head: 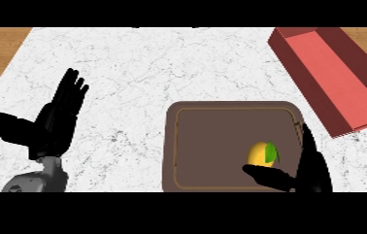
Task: Pick the lemon from the tray and place it in the cardboard box
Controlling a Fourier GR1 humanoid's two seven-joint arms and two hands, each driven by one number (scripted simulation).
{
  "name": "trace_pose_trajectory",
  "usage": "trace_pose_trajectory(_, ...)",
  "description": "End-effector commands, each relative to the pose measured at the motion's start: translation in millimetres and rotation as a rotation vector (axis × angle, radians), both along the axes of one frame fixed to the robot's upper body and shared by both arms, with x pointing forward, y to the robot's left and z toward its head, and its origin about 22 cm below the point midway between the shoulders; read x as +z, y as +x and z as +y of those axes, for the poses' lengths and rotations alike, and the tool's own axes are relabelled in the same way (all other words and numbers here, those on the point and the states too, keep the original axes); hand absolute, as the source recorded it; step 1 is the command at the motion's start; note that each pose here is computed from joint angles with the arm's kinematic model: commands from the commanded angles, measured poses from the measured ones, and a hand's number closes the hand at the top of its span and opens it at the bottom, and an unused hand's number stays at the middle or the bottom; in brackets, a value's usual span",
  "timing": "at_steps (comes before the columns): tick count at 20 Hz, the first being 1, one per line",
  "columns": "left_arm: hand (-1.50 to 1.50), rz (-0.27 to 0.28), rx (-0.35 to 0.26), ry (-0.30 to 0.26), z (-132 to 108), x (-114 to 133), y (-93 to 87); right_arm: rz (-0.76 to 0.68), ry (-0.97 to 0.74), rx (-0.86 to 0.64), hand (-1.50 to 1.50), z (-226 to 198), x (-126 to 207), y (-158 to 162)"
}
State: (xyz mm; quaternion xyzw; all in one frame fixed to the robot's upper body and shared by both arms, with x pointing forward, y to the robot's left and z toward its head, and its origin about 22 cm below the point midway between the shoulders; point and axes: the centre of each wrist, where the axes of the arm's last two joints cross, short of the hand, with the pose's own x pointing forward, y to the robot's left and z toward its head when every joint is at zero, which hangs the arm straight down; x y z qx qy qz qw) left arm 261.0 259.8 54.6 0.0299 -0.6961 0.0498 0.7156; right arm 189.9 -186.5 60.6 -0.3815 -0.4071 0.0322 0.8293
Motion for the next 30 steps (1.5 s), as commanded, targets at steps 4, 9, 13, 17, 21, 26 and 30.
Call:
trace_pose_trajectory(4,0.0,-0.007,0.01,-0.004,9.0,-0.7,-9.7,0.056,0.03,-0.042,-1.5,7.8,-25.5,-6.0)
trace_pose_trajectory(9,0.0,0.001,0.0,-0.005,-15.1,2.7,-26.9,0.056,0.011,-0.025,-1.5,13.4,-36.5,2.1)
trace_pose_trajectory(13,0.0,-0.005,0.005,-0.006,7.5,-6.0,6.3,0.06,0.0,-0.024,-1.5,15.4,-32.1,6.6)
trace_pose_trajectory(17,0.0,0.007,0.01,0.019,8.2,5.2,3.7,0.036,-0.049,0.012,1.5,16.3,-24.0,15.6)
trace_pose_trajectory(21,0.0,-0.017,0.016,0.007,8.0,0.7,-8.8,0.053,-0.159,0.043,1.5,2.5,-16.8,9.1)
trace_pose_trajectory(26,0.0,-0.006,0.002,0.0,-0.2,-9.0,2.4,0.02,-0.218,0.009,1.5,30.1,-21.2,8.8)
trace_pose_trajectory(30,0.0,-0.005,-0.038,0.001,-4.6,1.3,10.4,-0.044,-0.428,0.478,1.5,54.3,-18.8,29.9)
